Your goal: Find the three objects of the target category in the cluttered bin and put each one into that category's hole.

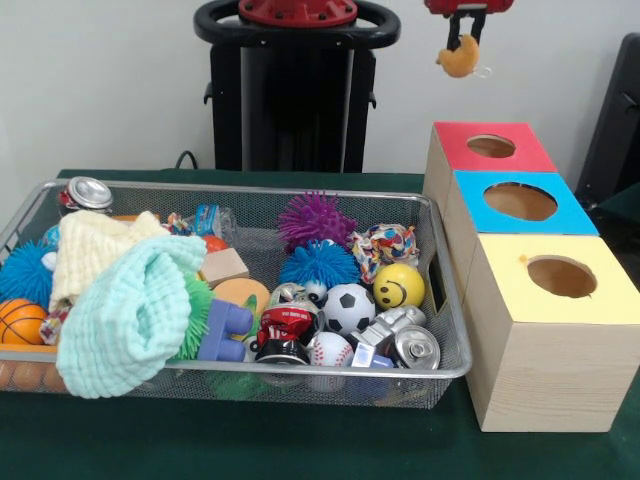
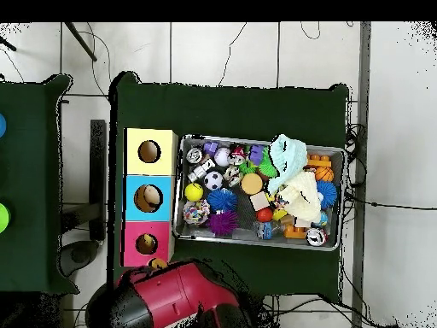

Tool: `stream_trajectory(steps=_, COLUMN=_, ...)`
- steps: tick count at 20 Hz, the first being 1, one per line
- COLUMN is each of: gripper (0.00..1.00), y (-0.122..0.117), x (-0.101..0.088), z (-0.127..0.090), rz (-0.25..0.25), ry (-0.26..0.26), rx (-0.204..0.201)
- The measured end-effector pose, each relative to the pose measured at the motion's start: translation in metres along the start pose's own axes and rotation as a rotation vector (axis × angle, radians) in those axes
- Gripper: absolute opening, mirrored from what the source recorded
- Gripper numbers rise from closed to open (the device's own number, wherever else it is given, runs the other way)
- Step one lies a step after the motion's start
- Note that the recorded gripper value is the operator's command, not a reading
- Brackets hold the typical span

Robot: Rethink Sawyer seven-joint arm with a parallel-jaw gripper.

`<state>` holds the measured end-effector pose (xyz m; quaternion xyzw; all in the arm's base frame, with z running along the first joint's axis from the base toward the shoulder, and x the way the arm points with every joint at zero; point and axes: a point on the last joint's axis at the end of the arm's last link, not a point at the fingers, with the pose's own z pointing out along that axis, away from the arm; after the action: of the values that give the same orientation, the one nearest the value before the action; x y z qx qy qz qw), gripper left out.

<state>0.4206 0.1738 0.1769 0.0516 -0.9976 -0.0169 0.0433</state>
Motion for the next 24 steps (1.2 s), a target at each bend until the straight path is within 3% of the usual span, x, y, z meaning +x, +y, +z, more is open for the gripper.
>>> stream_trajectory(steps=12, gripper=0.0, y=0.026, x=0.027, z=0.048, rz=-0.015, ry=0.038, rx=-0.011)
stream_trajectory(steps=24, gripper=0.0, y=0.051, x=0.05, z=0.063, rz=-0.028, ry=0.08, rx=0.022)
